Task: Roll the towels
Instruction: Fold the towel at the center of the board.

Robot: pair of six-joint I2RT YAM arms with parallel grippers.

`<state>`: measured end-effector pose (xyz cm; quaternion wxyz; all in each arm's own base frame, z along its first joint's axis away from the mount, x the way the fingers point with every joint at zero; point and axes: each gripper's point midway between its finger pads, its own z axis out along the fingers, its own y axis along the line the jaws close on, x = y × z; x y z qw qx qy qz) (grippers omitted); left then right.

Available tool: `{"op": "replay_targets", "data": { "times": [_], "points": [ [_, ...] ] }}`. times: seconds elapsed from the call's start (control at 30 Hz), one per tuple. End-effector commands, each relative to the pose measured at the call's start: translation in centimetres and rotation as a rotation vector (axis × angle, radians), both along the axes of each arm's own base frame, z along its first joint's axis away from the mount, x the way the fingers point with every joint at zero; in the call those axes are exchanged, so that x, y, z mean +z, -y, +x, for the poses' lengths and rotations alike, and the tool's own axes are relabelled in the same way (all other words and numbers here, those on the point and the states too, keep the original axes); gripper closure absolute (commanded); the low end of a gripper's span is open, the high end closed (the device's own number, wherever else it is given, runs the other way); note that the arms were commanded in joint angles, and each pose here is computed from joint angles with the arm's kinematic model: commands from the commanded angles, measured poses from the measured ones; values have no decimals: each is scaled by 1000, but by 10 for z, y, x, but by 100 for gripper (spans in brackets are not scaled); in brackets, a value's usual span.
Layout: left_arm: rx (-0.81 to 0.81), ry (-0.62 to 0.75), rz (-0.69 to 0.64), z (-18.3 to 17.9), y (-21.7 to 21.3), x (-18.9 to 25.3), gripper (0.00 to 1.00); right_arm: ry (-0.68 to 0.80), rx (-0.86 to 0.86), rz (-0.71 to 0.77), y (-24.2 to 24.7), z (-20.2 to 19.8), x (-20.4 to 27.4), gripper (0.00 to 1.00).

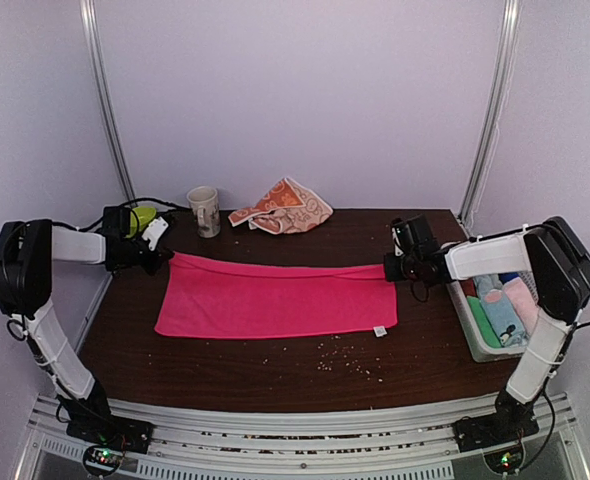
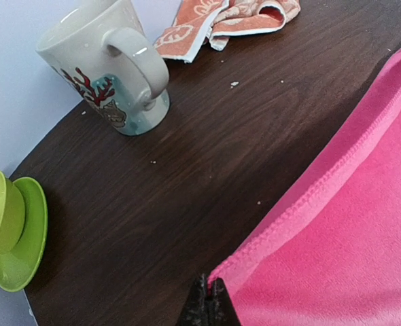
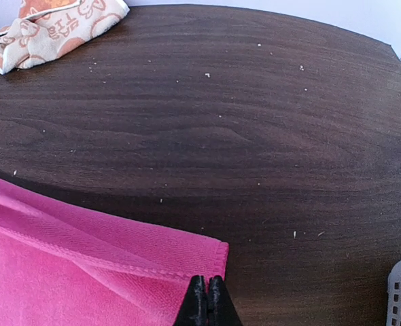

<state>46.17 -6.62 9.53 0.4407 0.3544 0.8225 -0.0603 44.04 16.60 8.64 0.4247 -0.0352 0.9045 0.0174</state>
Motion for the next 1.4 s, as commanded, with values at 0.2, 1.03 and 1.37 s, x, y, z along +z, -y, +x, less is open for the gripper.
{"op": "replay_targets", "data": {
  "times": [0.2, 1.03, 1.37],
  "points": [
    [-168, 16, 1, -38, 10, 7, 100, -28, 43, 8, 0, -24, 7, 100],
    [-310, -45, -13, -95, 5, -1, 100, -127, 68, -119, 12, -88, -10, 100],
    [-406, -79, -9, -126, 12, -8, 100, -143, 61, -141, 11, -108, -18, 100]
  ]
}}
